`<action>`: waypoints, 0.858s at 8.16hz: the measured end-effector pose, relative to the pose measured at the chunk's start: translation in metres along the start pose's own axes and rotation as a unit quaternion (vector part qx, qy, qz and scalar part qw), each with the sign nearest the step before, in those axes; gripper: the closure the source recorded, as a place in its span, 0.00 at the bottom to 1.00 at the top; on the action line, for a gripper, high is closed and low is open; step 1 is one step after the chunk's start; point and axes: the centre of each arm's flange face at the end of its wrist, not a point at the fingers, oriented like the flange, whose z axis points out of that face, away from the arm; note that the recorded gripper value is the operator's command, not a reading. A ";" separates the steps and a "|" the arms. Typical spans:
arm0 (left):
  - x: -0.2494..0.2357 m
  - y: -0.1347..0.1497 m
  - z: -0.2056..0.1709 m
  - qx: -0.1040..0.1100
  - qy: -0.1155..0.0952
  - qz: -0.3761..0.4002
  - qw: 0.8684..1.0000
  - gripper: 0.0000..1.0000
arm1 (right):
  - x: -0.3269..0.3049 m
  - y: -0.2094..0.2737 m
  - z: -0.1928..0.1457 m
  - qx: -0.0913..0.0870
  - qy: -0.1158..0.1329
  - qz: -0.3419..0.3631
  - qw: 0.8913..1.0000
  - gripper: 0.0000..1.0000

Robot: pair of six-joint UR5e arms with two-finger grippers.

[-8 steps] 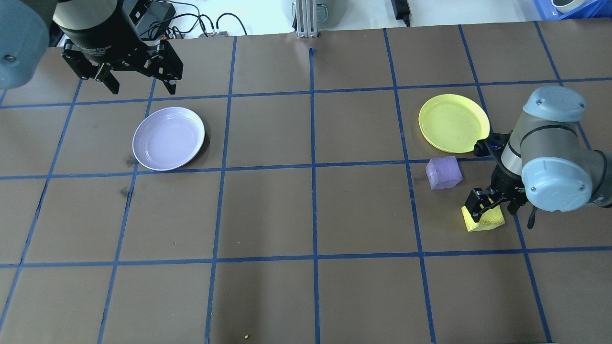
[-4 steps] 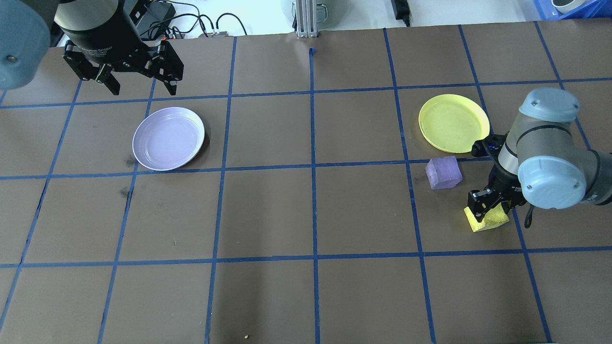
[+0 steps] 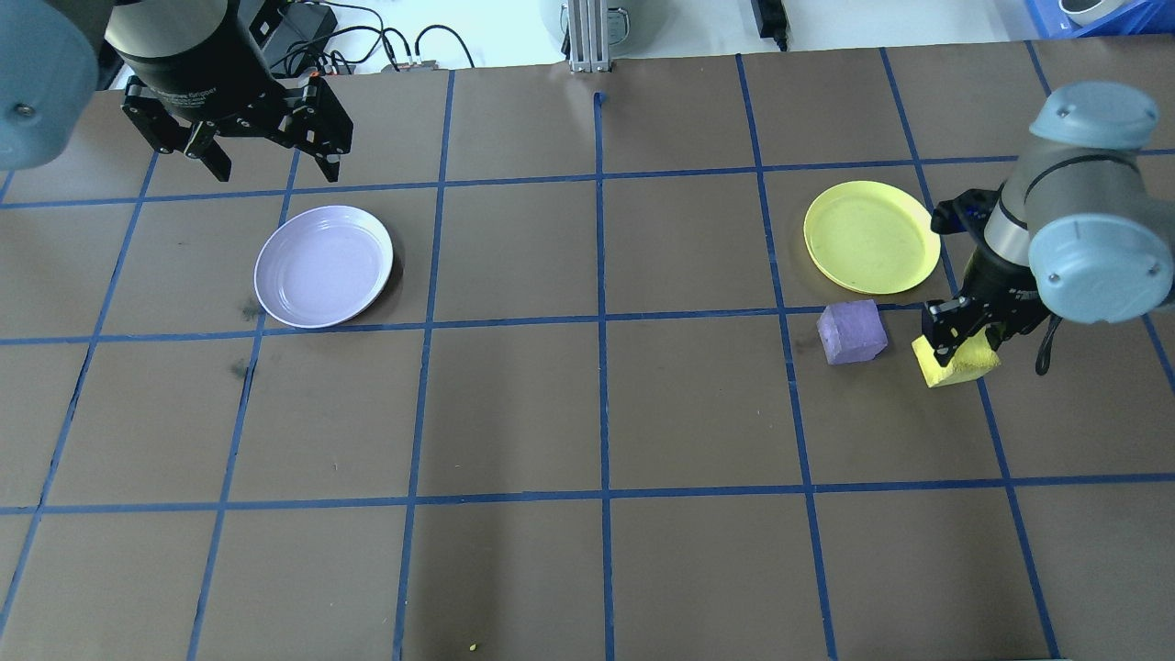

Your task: Sort blocks by color into plates

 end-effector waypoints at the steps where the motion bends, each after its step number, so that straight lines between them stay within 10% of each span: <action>1: 0.000 -0.001 0.001 0.000 0.000 0.000 1.000 0.00 | 0.007 -0.026 -0.020 0.011 0.005 0.012 1.000 0.46; 4: -0.001 -0.003 0.001 0.000 0.000 0.000 1.000 0.00 | -0.003 -0.136 -0.052 0.059 0.013 0.003 0.998 0.38; 6: -0.012 -0.004 0.002 -0.001 -0.001 -0.010 1.000 0.00 | -0.025 -0.166 -0.039 0.054 0.017 -0.006 0.998 0.00; 7: -0.016 -0.004 0.003 -0.002 -0.001 -0.014 1.000 0.00 | -0.028 -0.171 -0.036 0.053 0.018 -0.007 0.998 0.00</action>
